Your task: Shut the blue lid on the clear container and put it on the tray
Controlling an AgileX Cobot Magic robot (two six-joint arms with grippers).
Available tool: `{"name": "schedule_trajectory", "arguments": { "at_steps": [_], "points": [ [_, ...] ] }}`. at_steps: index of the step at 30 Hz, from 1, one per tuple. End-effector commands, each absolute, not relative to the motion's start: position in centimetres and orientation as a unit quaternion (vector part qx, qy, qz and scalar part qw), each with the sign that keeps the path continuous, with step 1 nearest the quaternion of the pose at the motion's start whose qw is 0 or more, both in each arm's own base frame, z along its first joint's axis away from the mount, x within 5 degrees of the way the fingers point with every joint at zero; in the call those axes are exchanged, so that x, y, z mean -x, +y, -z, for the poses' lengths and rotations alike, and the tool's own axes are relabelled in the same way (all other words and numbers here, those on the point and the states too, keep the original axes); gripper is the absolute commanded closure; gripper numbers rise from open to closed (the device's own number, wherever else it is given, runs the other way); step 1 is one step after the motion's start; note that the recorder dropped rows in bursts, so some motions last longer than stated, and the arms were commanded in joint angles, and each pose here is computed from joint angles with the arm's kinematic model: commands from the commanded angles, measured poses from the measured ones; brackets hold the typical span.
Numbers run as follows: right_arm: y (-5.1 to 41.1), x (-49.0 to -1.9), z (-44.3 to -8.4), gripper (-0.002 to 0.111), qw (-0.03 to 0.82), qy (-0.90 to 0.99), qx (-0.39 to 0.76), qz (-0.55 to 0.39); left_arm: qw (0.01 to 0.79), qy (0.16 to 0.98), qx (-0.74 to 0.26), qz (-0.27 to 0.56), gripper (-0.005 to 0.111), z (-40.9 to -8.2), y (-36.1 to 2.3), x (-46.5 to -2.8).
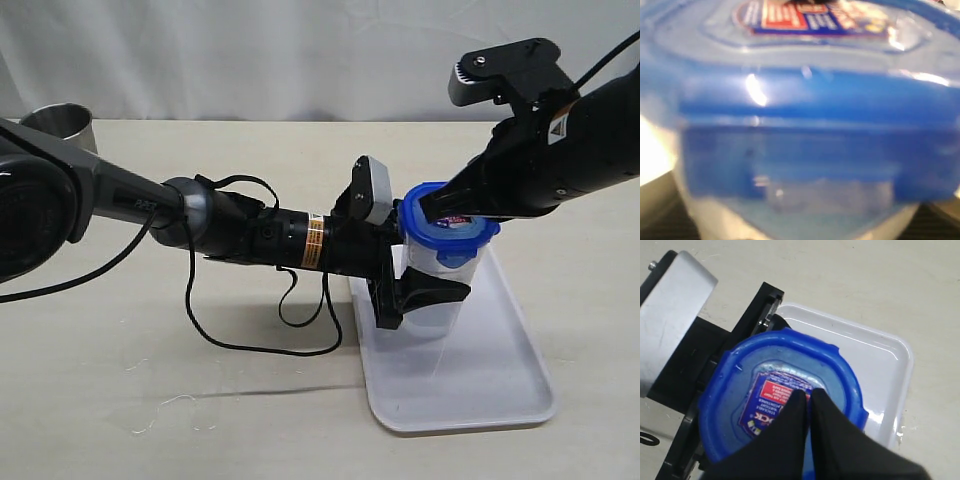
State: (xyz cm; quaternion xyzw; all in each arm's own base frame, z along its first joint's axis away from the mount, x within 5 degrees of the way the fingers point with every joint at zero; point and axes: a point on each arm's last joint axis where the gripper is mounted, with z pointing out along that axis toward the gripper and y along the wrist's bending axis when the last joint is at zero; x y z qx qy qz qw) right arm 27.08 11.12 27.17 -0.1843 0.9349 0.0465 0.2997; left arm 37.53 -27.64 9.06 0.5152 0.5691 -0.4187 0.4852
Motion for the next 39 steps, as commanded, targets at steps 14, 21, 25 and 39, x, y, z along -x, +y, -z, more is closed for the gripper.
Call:
{"name": "schedule_trajectory", "arguments": {
  "at_steps": [14, 21, 25, 39],
  "points": [
    [10.7, -26.8, -26.6, 0.104, 0.269, 0.945, 0.185, -0.032, 0.500, 0.560, -0.500, 0.431, 0.042, -10.2, -27.7, -37.8],
    [10.7, -26.8, -26.6, 0.104, 0.268, 0.945, 0.185, -0.032, 0.496, 0.583, -0.500, 0.406, 0.014, -9.7, -27.5, -38.2],
    [10.7, -26.8, -26.6, 0.104, 0.268, 0.945, 0.185, -0.032, 0.497, 0.583, -0.500, 0.405, 0.014, -9.7, -27.3, -38.3],
    [10.7, -26.8, -26.6, 0.104, 0.267, 0.945, 0.185, -0.031, 0.436, 0.612, -0.527, 0.398, 0.014, -9.6, -22.8, -39.6]
  ]
}}
